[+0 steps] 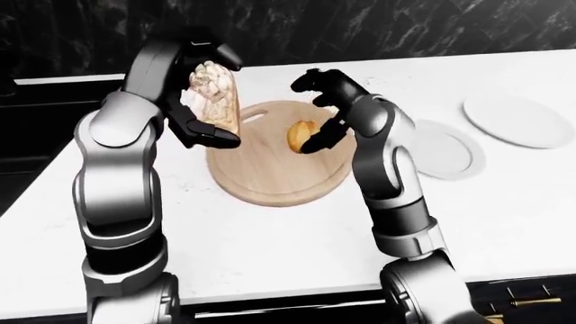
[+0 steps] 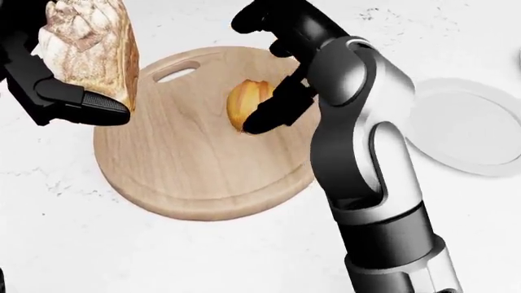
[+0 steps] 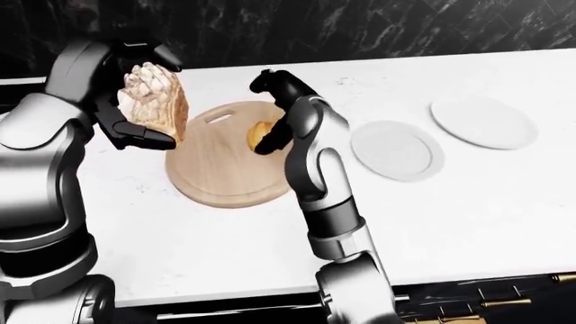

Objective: Place all breads on the cutting board.

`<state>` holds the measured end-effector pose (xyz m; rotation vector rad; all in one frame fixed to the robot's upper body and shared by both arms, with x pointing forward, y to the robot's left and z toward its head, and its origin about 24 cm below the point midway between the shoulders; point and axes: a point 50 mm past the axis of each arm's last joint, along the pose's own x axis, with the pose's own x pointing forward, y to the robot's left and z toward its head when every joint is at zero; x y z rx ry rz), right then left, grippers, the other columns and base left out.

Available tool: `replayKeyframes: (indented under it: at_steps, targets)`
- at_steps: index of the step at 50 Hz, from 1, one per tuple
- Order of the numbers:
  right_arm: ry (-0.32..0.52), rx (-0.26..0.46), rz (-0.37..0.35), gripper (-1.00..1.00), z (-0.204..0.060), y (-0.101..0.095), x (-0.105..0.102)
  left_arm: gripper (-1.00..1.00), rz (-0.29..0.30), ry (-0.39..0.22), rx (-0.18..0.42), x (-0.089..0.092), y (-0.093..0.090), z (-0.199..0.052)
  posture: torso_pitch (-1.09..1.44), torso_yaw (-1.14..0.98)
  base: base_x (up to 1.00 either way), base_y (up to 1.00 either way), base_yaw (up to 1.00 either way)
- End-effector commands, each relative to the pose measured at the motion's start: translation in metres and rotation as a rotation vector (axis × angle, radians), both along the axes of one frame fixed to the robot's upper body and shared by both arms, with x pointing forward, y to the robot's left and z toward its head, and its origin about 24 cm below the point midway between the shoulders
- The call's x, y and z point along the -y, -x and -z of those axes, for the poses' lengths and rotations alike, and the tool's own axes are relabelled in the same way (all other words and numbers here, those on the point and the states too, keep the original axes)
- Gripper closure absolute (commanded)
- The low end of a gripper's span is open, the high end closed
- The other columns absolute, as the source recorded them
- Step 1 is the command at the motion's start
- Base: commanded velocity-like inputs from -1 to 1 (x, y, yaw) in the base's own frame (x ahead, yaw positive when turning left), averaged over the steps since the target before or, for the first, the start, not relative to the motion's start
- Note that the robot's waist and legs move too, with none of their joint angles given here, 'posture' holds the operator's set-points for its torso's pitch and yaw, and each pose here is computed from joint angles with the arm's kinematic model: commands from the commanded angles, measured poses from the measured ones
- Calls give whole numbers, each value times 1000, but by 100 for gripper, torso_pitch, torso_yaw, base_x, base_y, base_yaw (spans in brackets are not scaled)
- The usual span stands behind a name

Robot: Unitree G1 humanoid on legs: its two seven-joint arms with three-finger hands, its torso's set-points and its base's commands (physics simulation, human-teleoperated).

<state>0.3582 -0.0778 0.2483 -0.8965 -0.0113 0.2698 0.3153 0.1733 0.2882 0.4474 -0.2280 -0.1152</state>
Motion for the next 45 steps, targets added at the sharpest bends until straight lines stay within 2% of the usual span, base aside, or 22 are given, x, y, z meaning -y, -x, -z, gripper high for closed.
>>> replayKeyframes:
  at_steps: [1, 4, 9, 17, 22, 29, 35, 37, 40, 45]
  targets:
    - [-13, 107, -10, -50, -32, 10, 1, 100, 2, -6, 78, 3, 3, -14, 0, 0, 0, 0, 0]
    - [-35, 119, -10, -49, -40, 14, 5, 100, 11, 6, 60, 7, -5, -10, 0, 0, 0, 0, 0]
    - [-61, 132, -6, -69, -51, 19, 12, 100, 30, -3, 43, 18, -15, -5, 0, 0, 0, 0, 0]
    - [-89, 157, 1, -87, -69, 26, 21, 100, 39, -4, 10, 30, -40, 14, 0, 0, 0, 0, 0]
    - [-103, 167, 12, -98, -74, 26, 26, 100, 41, -16, -2, 34, -48, 27, 0, 0, 0, 0, 0]
    - [-107, 167, 18, -100, -74, 27, 31, 100, 46, -20, -25, 39, -56, 44, 0, 0, 0, 0, 0]
    - [-120, 170, 21, -100, -76, 27, 33, 65, 54, -23, -41, 42, -59, 53, 0, 0, 0, 0, 0]
    - [-120, 167, 21, -99, -73, 25, 33, 39, 58, -24, -46, 43, -59, 55, 0, 0, 0, 0, 0]
    - [-118, 159, 20, -98, -70, 24, 32, 26, 66, -30, -57, 45, -60, 61, 0, 0, 0, 0, 0]
    - [-115, 156, 21, -98, -68, 23, 32, 22, 71, -35, -68, 46, -59, 66, 0, 0, 0, 0, 0]
